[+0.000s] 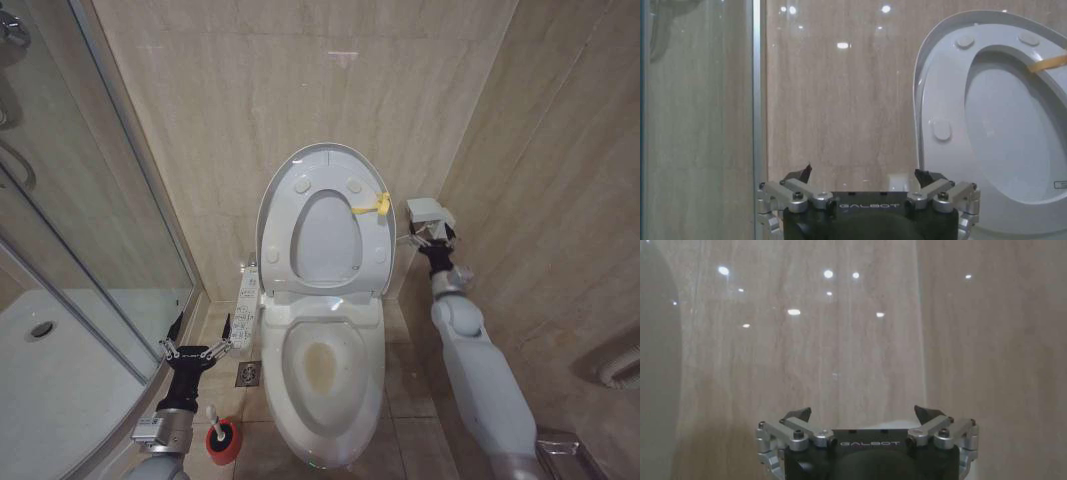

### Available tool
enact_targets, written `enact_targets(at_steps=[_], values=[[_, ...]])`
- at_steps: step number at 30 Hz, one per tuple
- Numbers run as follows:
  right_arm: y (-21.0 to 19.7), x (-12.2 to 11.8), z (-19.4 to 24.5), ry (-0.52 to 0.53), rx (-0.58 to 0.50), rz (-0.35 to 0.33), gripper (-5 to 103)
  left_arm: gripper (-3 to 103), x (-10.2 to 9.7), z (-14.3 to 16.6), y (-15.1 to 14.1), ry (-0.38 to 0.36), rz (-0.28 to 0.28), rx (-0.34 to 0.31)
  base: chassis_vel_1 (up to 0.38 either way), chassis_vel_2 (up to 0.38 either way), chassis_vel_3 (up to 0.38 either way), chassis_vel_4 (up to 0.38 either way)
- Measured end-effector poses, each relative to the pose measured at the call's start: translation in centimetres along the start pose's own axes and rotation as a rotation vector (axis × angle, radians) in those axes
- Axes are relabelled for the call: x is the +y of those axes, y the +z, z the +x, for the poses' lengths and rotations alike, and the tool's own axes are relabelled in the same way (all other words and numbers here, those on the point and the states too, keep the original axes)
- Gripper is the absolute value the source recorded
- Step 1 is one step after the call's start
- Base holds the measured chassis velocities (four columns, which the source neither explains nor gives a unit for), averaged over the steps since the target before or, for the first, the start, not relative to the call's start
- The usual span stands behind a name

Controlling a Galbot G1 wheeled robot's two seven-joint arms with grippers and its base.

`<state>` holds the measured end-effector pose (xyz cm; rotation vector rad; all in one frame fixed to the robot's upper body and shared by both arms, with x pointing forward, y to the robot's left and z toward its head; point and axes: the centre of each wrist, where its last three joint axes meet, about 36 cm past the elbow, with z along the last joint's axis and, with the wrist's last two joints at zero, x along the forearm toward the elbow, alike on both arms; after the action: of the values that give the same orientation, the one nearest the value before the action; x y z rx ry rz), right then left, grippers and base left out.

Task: Open the toilet lid, clean the toilet bowl with a toilet brush, close the toilet lid, and flush.

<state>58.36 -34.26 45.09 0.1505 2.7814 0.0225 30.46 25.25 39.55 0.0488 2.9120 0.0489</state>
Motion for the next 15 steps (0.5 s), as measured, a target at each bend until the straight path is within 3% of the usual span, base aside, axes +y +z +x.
enact_targets(at_steps=[7,15], values=[[-1.2,1.8,-2.6,-0.015,0.006,-0.001,100,100,0.0,0.0,0.0,0.0,0.0,0.0,0.0,0.0,0.0,0.0],[-1.5,4.2,-2.1,-0.083,0.016,-0.002,100,100,0.0,0.0,0.0,0.0,0.0,0.0,0.0,0.0,0.0,0.0]])
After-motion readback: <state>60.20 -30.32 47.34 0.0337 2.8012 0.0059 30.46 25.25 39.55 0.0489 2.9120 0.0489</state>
